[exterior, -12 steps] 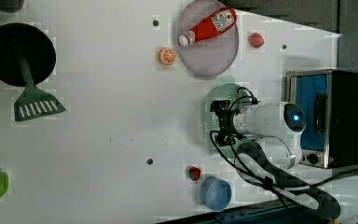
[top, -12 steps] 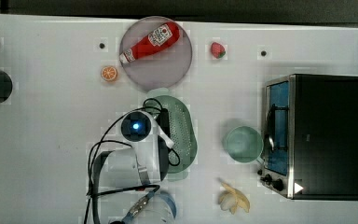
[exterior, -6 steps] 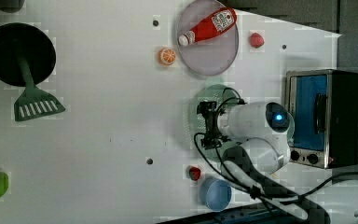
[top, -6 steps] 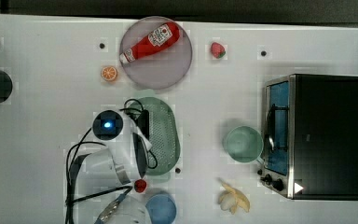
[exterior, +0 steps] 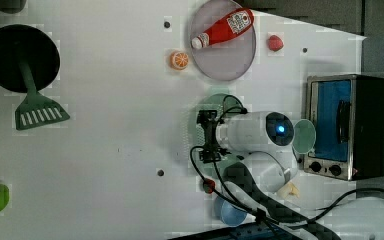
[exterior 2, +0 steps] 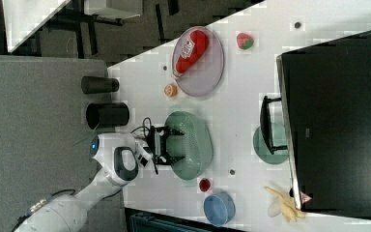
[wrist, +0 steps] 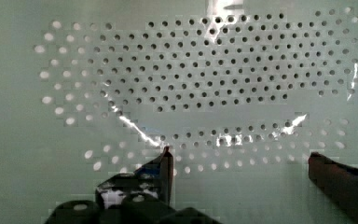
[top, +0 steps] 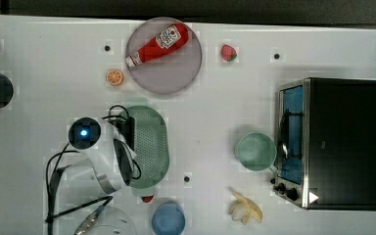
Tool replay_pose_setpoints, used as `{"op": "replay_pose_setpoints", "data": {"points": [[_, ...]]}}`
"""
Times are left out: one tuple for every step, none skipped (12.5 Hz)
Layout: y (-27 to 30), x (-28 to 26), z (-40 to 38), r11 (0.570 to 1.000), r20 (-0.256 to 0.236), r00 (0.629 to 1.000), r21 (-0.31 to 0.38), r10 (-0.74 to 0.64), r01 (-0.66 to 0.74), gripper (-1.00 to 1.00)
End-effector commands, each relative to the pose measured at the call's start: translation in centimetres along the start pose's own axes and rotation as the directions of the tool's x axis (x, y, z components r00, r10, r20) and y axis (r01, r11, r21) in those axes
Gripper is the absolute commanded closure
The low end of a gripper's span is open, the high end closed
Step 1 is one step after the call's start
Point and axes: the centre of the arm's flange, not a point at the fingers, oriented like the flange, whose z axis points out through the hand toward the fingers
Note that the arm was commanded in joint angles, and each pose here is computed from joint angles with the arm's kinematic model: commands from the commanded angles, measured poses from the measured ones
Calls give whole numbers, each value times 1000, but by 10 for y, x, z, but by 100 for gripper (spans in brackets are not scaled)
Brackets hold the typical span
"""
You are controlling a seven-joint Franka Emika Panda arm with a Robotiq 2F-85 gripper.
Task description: Drag strainer right to left.
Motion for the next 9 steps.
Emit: {"op": "replay_pose_setpoints", "data": {"points": [[3, -36, -21, 999, 29, 999, 29, 14, -15, -100], [3, -43, -21, 999, 35, 999, 31, 8, -9, -100], [2, -50, -20, 999, 43, 999, 30, 8, -9, -100], [0, -58, -21, 999, 52, 999, 31, 9, -10, -100], [0, -66, -20, 999, 61, 998, 30, 9, -11, -100], [-1, -74, -21, 999, 72, 997, 31, 10, -12, -100], [-3, -82, -22, 999, 83, 996, 34, 11, -14, -100], [-4, -90, -22, 999, 94, 995, 31, 19, -22, -100], [-5, -98, -23, 999, 105, 994, 31, 22, -26, -100]]}}
